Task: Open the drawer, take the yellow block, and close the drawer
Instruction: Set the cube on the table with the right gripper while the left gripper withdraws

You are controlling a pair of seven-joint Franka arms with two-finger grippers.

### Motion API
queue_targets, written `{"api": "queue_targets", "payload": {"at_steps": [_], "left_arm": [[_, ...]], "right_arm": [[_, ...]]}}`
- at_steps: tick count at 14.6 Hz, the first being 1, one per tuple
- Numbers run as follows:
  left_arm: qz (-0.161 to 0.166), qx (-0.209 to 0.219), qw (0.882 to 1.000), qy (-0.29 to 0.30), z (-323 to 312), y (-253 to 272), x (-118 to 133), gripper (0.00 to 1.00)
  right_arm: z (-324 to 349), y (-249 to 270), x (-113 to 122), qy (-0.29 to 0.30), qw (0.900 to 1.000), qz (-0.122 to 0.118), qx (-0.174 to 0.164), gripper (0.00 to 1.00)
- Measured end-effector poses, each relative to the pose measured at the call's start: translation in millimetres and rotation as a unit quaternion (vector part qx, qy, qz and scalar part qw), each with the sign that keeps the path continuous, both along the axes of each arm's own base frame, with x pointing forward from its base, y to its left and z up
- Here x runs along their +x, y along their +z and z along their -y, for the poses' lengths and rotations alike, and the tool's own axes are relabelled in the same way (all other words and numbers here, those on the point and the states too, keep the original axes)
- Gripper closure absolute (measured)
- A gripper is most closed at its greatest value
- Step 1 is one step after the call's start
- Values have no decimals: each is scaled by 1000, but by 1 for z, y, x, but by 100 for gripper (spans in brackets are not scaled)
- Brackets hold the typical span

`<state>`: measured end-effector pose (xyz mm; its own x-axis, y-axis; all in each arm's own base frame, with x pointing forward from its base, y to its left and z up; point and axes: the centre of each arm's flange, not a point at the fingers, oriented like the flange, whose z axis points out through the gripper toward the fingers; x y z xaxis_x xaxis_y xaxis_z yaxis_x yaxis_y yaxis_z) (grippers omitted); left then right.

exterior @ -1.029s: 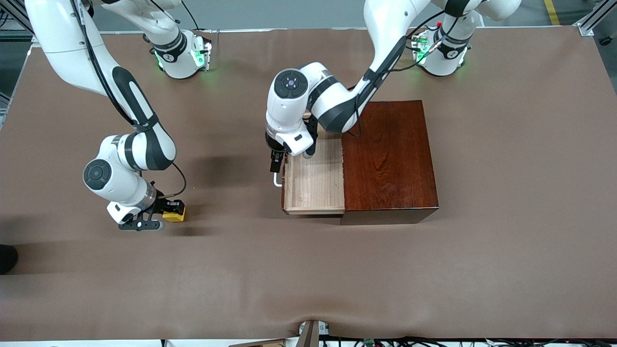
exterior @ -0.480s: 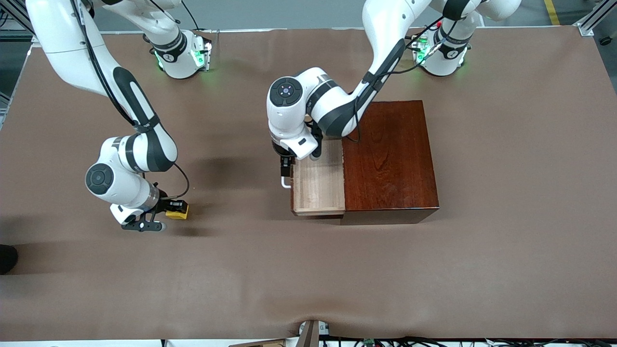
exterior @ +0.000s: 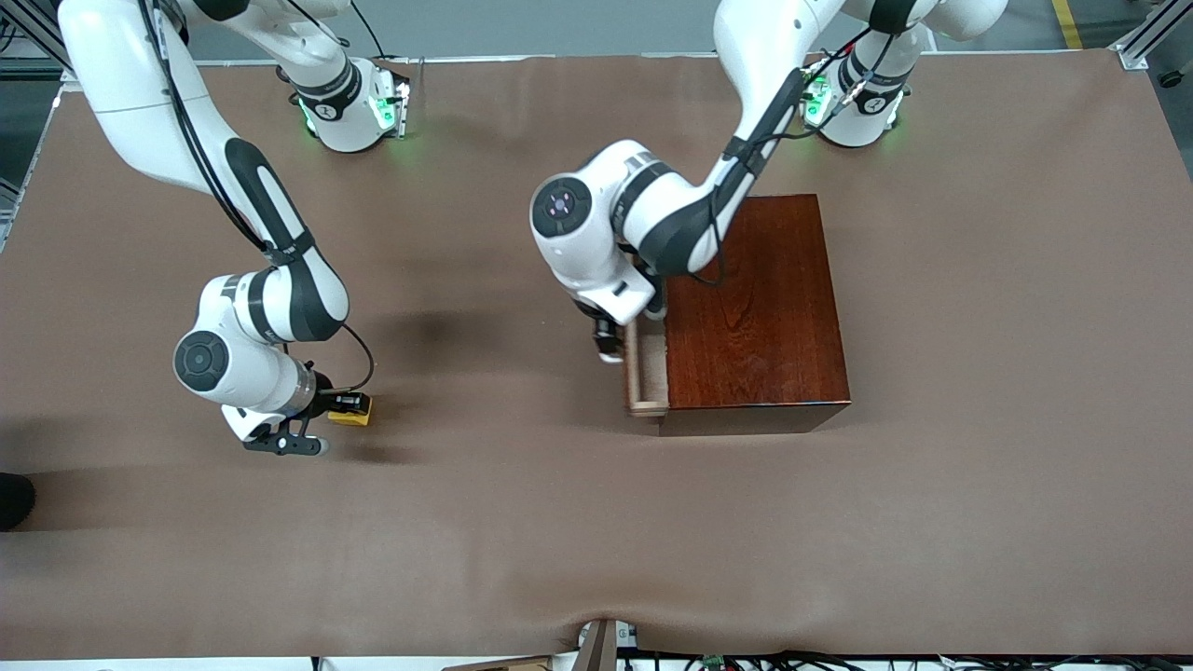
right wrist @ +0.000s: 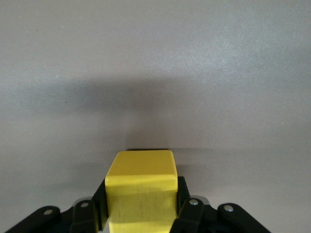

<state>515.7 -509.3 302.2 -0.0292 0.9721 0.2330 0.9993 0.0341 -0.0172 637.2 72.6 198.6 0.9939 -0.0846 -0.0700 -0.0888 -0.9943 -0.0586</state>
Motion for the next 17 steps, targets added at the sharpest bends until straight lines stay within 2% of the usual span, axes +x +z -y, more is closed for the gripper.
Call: {"api": "queue_targets", "payload": {"at_steps": [4,6,7,10,11,12,14,15,17], "left_arm": [[-12,27,1000,1,-13,-3,3,0],[-9,30,1000,-3,-11,-2,1,0],[-5,31,999,-9,-7,2,-3,0],[26,12,999,-41,26,41,-27,0],[41,0,998,-49,34,68,-35,0],[57,-13,997,-51,35,98,-38,0],[80,-26,995,-52,14,153,-30,0],[81,-23,995,-58,-6,172,-18,0],[71,-12,994,-81,-62,193,21,0]], "right_arm": [[4,0,3,2,1000,5,-6,44],[5,-1,5,2,1000,6,-7,40],[5,0,6,2,1000,8,-7,35],[11,12,16,-2,1000,21,-8,7],[17,23,21,-5,1000,25,-8,1],[24,40,24,-8,1000,25,-9,0],[42,91,27,-4,1000,29,-10,0],[57,119,25,5,999,34,-10,0],[96,170,17,22,999,47,-12,0]]}}
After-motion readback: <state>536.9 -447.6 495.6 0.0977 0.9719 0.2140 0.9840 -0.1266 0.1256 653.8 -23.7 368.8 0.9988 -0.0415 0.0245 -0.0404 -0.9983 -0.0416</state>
